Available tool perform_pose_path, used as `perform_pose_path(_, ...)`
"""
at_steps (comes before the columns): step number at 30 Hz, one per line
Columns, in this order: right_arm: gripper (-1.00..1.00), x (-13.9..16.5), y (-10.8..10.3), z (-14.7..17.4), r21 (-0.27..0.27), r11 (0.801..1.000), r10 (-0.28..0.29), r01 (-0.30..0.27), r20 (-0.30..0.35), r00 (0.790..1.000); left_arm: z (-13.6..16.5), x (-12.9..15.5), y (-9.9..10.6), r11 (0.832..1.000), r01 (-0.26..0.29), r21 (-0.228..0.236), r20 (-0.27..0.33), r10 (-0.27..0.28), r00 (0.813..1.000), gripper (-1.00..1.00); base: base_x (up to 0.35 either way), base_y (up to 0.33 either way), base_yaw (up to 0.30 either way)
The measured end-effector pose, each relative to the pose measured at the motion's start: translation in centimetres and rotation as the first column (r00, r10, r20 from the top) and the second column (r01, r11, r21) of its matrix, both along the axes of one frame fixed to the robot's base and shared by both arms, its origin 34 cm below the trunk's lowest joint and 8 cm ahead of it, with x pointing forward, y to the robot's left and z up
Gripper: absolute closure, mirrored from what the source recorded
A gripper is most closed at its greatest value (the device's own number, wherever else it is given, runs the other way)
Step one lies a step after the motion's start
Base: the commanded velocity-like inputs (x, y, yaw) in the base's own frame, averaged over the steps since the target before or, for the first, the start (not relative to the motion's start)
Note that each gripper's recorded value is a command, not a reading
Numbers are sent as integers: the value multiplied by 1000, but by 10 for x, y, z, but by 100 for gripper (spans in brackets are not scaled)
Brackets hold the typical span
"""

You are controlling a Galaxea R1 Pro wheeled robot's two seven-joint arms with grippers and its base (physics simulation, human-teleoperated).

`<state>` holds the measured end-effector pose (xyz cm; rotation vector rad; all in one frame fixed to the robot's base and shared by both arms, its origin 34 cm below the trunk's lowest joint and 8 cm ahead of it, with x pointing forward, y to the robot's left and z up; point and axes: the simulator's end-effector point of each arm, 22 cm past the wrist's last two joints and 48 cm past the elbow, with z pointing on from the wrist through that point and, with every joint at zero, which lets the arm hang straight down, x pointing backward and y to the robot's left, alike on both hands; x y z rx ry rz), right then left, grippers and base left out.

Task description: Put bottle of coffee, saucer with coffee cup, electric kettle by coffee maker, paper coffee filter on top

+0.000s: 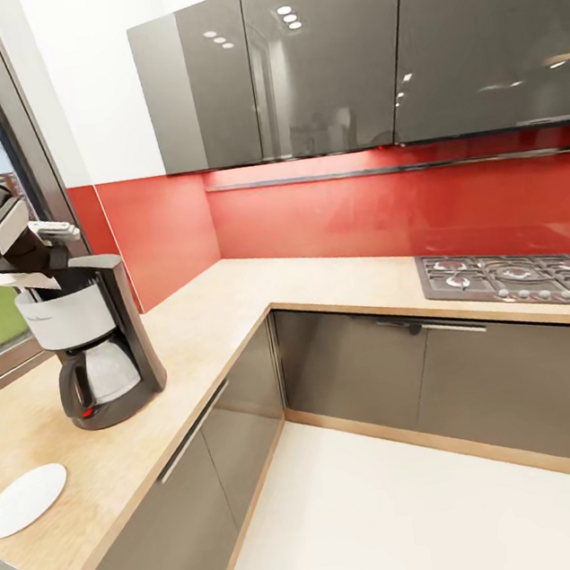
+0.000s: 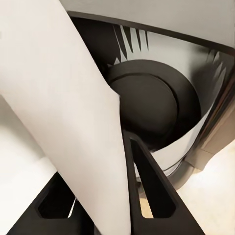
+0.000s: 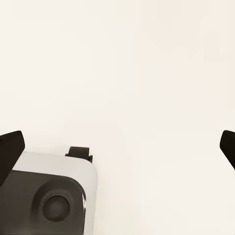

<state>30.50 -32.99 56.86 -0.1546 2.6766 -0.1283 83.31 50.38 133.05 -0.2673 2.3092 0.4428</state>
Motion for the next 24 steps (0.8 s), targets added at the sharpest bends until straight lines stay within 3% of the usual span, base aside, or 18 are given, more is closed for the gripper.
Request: perform_pose_path(24, -100, -5, 0, -2, 0, 1000, 0, 0, -15, 1000, -10, 5, 1, 1000, -2, -1, -14, 2, 1000, 100, 0, 0, 0)
